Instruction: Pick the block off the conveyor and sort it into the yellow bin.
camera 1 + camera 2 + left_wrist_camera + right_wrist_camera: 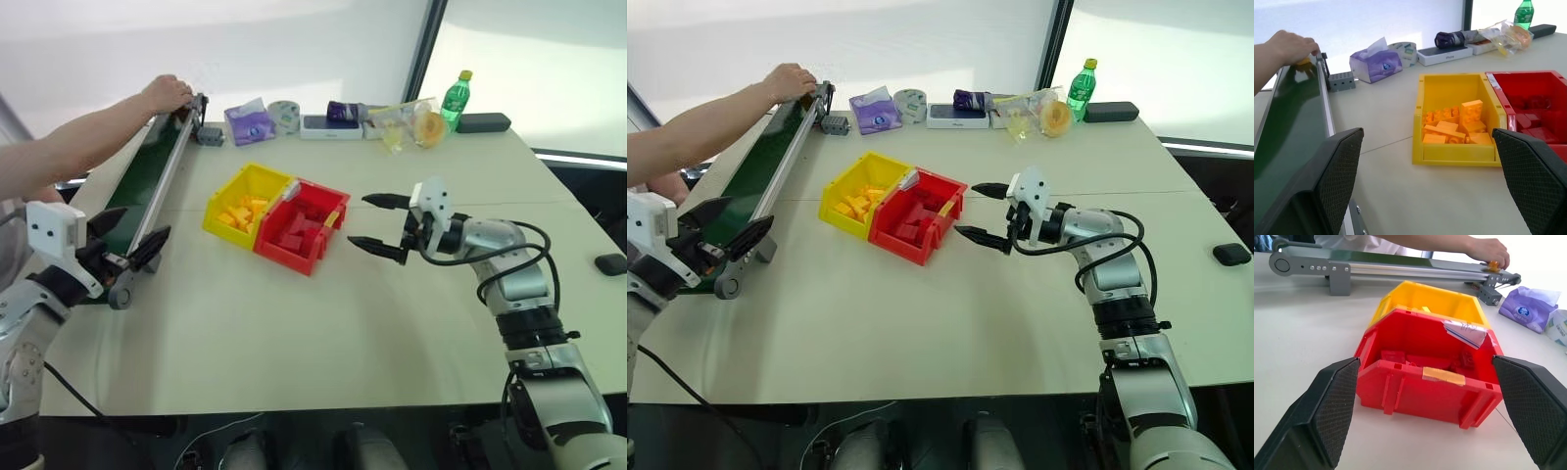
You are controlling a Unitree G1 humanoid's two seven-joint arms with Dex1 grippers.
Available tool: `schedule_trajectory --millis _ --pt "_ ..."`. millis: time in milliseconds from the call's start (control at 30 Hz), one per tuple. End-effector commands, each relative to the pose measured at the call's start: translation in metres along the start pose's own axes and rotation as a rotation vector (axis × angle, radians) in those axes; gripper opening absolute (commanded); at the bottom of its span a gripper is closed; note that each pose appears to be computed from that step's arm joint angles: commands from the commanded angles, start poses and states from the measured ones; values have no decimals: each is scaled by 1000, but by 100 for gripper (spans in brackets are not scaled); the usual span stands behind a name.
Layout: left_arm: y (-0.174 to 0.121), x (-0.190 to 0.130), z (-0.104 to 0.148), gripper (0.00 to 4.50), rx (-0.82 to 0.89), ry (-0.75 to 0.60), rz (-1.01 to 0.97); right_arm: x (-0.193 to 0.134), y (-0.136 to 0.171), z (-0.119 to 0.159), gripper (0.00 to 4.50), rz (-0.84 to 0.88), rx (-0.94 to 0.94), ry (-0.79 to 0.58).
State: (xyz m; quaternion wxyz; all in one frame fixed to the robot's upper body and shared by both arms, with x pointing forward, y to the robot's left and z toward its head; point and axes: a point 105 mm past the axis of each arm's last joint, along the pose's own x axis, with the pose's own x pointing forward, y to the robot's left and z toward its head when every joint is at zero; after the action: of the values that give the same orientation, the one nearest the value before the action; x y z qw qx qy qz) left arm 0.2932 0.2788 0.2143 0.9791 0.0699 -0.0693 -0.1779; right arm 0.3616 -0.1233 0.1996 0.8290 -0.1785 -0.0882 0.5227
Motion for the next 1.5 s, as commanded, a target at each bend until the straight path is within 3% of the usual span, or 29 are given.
schedule_trajectory --millis 33,1500 --pt "-3 1 10 444 34 -30 -11 -4 -6 9 450 -13 -43 -22" --pt "3 -9 8 444 50 -37 39 1 -6 9 450 -3 -45 -31"
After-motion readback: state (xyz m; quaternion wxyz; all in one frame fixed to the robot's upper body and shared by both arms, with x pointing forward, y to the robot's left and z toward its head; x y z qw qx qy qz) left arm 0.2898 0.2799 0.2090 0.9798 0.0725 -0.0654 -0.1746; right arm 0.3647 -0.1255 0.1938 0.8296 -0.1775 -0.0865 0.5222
